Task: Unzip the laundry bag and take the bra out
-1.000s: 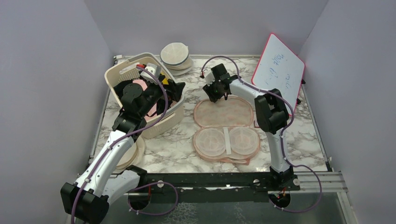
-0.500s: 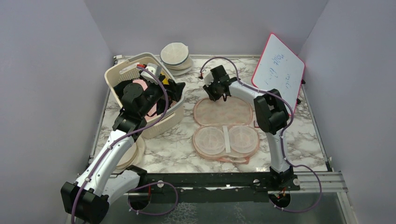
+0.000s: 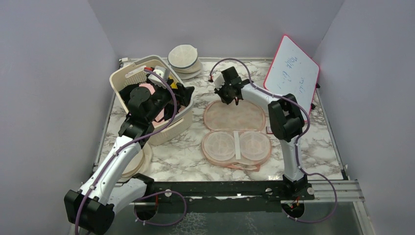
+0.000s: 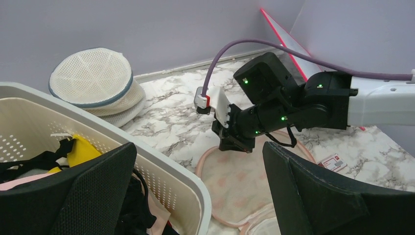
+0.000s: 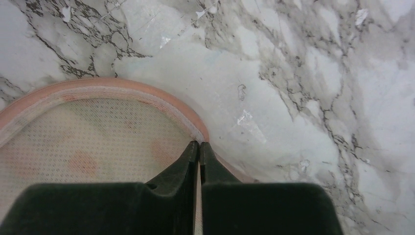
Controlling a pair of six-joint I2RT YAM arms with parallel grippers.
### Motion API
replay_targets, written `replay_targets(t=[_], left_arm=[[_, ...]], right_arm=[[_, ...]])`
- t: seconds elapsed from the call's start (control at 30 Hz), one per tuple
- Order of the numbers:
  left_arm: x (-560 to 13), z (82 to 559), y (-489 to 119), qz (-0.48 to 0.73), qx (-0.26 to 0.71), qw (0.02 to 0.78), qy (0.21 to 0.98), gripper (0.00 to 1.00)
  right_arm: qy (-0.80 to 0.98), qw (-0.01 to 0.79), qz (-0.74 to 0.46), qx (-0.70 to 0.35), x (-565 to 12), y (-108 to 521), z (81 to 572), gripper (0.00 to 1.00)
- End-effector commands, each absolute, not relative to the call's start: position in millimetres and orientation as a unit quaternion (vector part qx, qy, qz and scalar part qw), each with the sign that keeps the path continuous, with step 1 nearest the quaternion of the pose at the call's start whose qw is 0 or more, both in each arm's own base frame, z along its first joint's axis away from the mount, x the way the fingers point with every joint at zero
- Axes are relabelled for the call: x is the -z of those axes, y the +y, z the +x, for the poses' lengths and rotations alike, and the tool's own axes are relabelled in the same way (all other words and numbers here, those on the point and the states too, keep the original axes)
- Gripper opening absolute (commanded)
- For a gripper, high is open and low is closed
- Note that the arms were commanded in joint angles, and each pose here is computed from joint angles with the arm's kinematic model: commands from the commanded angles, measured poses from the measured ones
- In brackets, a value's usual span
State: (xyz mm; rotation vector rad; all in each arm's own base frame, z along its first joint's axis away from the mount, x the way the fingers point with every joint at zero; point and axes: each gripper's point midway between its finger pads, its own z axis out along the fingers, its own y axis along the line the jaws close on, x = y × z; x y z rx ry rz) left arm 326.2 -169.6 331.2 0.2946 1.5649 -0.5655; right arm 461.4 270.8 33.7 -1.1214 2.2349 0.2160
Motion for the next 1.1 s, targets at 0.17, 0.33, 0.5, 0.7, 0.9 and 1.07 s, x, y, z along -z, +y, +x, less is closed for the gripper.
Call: replay_targets(t=[0.17,0.33,0.5,0.7,0.9,1.07], left_arm=[[-330.4,327.0,-168.6,0.127,0.246,0.666,0.693,0.98],[-329.9,326.9,-168.6,0.126,0.247,0.665,0.694,0.98],[-332.4,325.8,-168.2,0.126,0.248,0.667,0.691,0.98],[-333.2,325.3,-168.0,0.125,0.248,0.668,0.691,0.98],[-333.3,324.9,-167.9,0.125,0.248,0.668,0.691,0.98],[-332.8,325.4,-167.9,0.125,0.248,0.667,0.691,0.98]], right_arm=[[0.823,0.367,-0.428,-0.069,-110.5,280.9,449.6,0.01],[0.825,0.375,-0.419,-0.063,-127.9,280.3,433.1,0.01],[0.835,0.369,-0.405,-0.051,-135.8,276.2,410.0,0.01],[0.851,0.362,-0.377,-0.046,-141.8,269.0,380.0,0.01],[0.863,0.358,-0.354,-0.037,-148.8,260.2,358.1,0.01],[0.868,0.358,-0.34,-0.06,-158.2,258.3,336.9,0.01]])
